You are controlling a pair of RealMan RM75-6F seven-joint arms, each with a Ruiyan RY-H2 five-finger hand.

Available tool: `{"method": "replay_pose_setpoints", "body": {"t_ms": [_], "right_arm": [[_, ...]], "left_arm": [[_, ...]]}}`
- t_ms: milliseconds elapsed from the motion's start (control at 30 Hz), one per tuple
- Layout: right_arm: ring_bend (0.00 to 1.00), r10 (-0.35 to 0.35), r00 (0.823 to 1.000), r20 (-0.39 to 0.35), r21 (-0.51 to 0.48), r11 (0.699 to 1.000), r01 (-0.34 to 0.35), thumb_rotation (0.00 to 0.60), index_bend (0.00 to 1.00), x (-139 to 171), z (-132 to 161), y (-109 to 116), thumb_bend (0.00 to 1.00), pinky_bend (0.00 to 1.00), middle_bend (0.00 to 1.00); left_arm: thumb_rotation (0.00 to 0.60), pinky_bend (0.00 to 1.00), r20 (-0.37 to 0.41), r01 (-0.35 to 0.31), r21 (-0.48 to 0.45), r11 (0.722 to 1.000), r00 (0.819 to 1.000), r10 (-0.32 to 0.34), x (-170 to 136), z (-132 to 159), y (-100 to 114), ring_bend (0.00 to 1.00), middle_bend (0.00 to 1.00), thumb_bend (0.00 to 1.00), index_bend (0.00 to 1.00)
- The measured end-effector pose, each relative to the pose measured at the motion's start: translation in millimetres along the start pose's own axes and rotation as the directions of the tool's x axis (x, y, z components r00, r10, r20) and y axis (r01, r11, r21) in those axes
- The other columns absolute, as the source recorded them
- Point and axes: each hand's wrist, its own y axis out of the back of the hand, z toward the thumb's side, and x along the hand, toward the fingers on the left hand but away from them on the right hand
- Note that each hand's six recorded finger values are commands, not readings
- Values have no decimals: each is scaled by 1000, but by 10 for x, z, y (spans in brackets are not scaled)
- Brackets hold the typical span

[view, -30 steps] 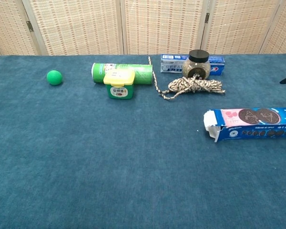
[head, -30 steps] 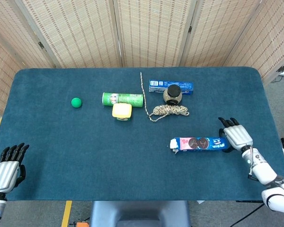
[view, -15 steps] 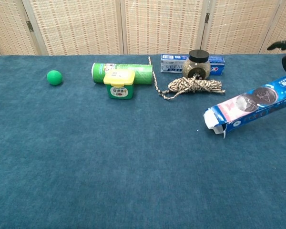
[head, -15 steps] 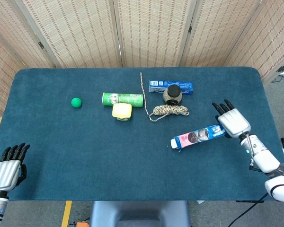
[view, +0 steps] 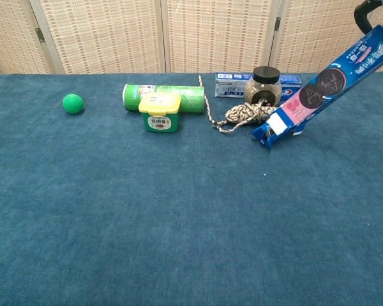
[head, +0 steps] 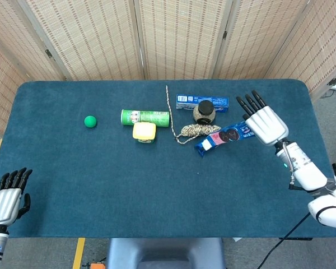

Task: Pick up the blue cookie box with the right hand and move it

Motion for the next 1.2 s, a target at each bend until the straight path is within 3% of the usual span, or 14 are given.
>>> {"method": "replay_pose_setpoints", "body": {"t_ms": [367, 733, 867, 1033, 1200], "right_arm": [[52, -75, 995, 67, 73, 995, 70, 600, 644, 286, -292, 649, 160, 27, 47], [47, -138, 985, 99, 72, 989, 132, 600, 644, 389, -364, 895, 159, 27, 43], [43, -174, 978, 117, -7, 984, 176, 600, 644, 445, -388, 1000, 159, 26, 41], [35, -155, 981, 118, -174, 969, 174, 600, 644, 523, -361, 962, 159, 20, 29], [42, -104, 989, 104, -380, 915, 136, 600, 644, 573, -248, 701, 159, 19, 25]], "left_arm": [[600, 0, 0, 12, 20, 1000, 1000, -12, 8, 26, -39, 38, 69, 690, 37], [600, 0, 8, 28, 21, 999, 1000, -29, 27, 35, -62, 38, 69, 682, 37], [600, 0, 9, 31, 20, 999, 999, -31, 32, 36, -65, 38, 69, 682, 37], [600, 0, 29, 46, 15, 999, 999, -46, 23, 69, -81, 39, 69, 681, 37], [600, 0, 39, 46, 13, 999, 998, -46, 8, 86, -74, 38, 69, 680, 37]]}}
